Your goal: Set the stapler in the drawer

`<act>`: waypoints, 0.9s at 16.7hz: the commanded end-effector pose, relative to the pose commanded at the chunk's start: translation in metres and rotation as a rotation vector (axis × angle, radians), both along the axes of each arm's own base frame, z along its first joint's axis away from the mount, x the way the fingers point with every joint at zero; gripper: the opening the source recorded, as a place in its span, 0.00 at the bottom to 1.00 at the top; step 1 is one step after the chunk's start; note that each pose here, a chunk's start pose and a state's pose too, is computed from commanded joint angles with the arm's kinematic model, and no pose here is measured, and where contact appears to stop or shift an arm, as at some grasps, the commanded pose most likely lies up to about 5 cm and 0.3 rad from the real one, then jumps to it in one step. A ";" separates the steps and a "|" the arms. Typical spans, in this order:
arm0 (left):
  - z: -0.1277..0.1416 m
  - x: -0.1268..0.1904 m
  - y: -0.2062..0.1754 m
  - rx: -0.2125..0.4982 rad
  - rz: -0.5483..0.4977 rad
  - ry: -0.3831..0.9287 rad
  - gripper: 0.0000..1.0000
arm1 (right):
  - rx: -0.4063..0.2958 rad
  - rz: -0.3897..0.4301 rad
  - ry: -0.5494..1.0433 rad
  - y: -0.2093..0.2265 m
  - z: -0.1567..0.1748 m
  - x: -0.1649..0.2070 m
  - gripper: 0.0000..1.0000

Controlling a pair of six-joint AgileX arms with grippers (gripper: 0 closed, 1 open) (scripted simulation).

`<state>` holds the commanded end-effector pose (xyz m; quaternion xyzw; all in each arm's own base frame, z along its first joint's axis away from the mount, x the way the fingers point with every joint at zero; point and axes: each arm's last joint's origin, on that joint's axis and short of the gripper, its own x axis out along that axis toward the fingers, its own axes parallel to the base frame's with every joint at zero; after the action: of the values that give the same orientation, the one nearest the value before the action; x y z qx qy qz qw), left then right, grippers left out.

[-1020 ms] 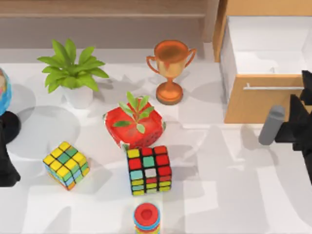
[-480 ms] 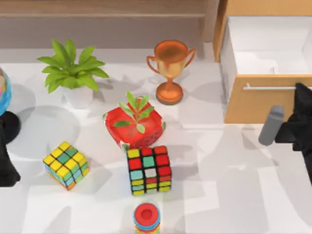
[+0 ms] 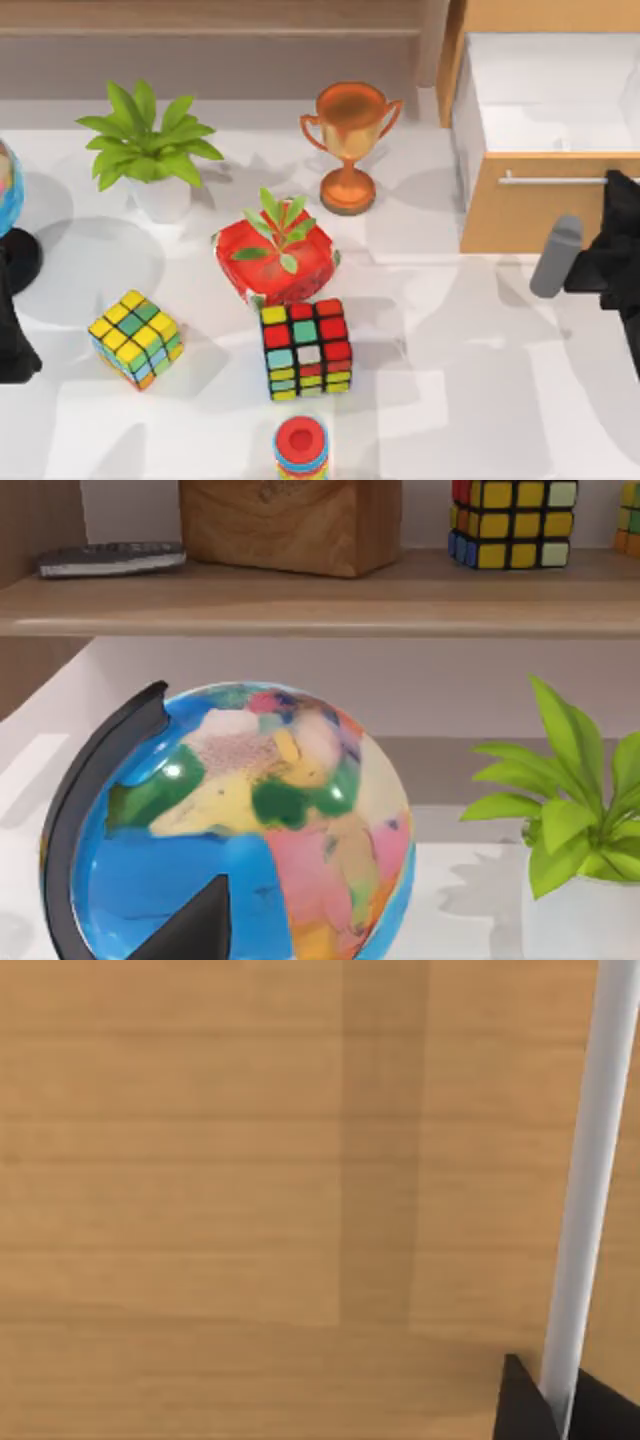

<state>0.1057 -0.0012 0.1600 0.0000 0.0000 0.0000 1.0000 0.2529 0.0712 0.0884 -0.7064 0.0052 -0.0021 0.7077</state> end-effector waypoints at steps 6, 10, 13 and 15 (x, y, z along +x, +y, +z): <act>0.000 0.000 0.000 0.000 0.000 0.000 1.00 | 0.000 0.001 0.002 0.001 -0.001 0.036 0.00; 0.000 0.000 0.000 0.000 0.000 0.000 1.00 | -0.001 0.002 0.002 0.000 0.000 0.061 0.00; 0.000 0.000 0.000 0.000 0.000 0.000 1.00 | -0.001 0.001 0.002 -0.001 0.000 0.062 0.00; 0.000 0.000 0.000 0.000 0.000 0.000 1.00 | 0.002 0.002 0.002 0.000 0.000 0.062 0.00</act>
<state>0.1057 -0.0012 0.1600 0.0000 0.0000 0.0000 1.0000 0.3147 0.0716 0.0885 -0.7058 0.0051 -0.0007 0.7084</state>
